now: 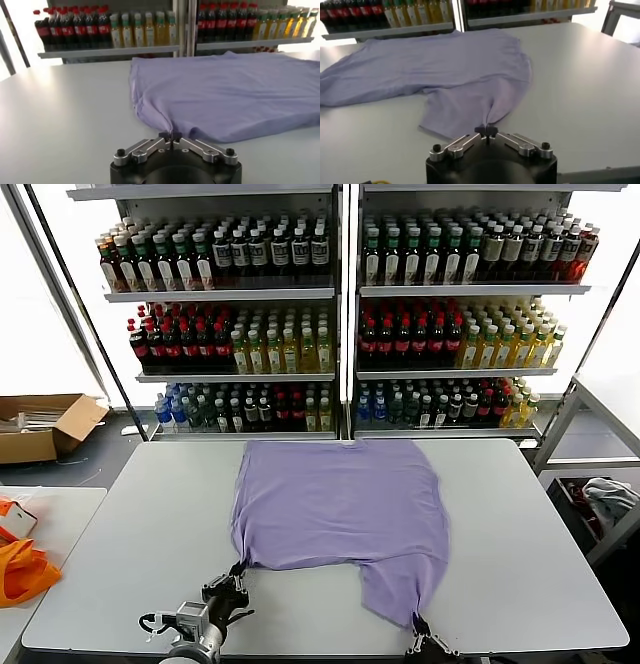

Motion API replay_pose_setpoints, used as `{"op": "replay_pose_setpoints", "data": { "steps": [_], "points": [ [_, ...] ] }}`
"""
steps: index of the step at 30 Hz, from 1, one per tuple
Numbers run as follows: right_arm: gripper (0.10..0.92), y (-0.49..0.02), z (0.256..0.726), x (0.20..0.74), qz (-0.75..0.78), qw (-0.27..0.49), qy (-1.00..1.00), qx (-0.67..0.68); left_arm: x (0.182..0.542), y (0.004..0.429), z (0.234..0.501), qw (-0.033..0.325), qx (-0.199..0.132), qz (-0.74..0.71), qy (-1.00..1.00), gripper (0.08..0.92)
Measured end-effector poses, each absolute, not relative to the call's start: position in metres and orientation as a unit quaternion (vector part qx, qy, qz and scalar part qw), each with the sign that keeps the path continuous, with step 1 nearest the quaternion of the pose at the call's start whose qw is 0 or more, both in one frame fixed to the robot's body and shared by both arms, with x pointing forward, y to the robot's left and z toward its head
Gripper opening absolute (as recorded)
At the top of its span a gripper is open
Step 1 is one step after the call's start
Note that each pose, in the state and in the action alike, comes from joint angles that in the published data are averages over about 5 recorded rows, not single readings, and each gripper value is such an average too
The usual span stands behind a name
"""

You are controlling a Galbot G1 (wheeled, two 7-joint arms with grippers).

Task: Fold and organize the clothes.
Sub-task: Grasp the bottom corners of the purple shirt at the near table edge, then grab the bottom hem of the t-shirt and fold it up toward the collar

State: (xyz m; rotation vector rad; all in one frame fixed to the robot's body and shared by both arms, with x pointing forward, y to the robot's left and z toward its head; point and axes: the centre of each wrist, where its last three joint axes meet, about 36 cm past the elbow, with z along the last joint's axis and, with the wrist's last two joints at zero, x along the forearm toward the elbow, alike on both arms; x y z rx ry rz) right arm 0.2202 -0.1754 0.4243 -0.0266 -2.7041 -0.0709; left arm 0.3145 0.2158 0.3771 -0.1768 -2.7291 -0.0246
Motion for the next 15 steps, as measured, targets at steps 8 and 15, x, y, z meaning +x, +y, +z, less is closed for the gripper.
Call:
{"op": "replay_pose_setpoints", "data": {
  "steps": [8,15],
  "points": [
    [0.107,-0.186,0.429,0.241,-0.015,0.171,-0.985,-0.021,0.323,0.215,0.381,0.165,-0.053,0.005,-0.985,0.084],
    [0.107,-0.197,0.429,0.269,0.001,0.133,-0.991,-0.030,0.336,0.215,0.382,0.142,-0.046,0.010,-0.989,0.084]
  ]
}}
